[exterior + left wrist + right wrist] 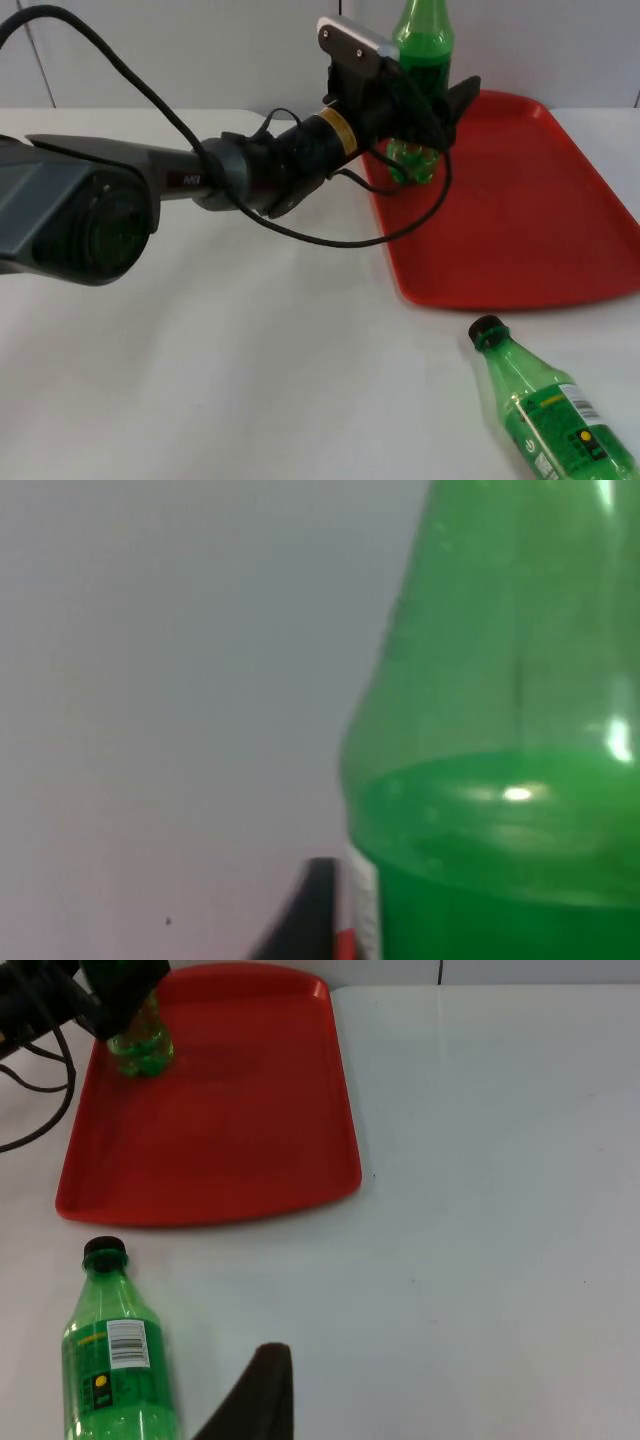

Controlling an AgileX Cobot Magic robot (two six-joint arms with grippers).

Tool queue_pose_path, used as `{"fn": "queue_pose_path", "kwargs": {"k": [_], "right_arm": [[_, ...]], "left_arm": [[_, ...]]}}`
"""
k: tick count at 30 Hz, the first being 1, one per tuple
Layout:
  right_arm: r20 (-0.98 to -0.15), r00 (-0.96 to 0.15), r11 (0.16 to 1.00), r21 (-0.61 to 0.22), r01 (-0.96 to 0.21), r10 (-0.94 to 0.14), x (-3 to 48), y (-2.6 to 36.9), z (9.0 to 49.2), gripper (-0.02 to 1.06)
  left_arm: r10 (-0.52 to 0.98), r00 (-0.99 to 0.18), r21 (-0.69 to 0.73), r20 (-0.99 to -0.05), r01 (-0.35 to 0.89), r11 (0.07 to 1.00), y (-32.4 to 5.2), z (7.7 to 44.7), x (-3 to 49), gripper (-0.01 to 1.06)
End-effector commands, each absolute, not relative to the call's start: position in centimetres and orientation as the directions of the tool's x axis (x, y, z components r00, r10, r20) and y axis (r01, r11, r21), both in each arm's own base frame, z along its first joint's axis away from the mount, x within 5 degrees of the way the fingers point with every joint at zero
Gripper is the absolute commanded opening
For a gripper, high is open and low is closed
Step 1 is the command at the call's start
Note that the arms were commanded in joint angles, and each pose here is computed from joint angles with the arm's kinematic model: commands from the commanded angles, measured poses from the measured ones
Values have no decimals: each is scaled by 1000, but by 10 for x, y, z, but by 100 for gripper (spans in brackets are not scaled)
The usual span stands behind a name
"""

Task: Place the bottle upright on the tray.

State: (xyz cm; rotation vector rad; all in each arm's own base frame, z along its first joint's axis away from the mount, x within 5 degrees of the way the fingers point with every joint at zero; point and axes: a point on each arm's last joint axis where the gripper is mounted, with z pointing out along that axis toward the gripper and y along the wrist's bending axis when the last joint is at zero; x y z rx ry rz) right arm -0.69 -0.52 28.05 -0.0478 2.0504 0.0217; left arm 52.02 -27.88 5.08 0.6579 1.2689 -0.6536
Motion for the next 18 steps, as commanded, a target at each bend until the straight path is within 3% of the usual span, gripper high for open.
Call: {"fn": "queue_pose_path", "kwargs": {"k": [1, 2, 9, 18], "right_arm": [[-889, -457, 999, -5, -39, -22, -7, -5, 280, 105], [-889, -457, 999, -5, -39, -22, -7, -5, 280, 105], [-889, -457, 999, -3, -38, -20, -7, -5, 280, 105], [-889, -457, 999, -3, -38, -20, -7, -5, 280, 105]], "left_arm": [[-79, 184, 92, -980, 766, 636, -282, 53, 518, 100], [-80, 183, 92, -980, 767, 636, -282, 53, 518, 105], [-133, 153, 39, -979, 786, 617, -271, 57, 522, 105], [-79, 79, 30, -994, 868, 495, -260, 71, 523, 105]]}}
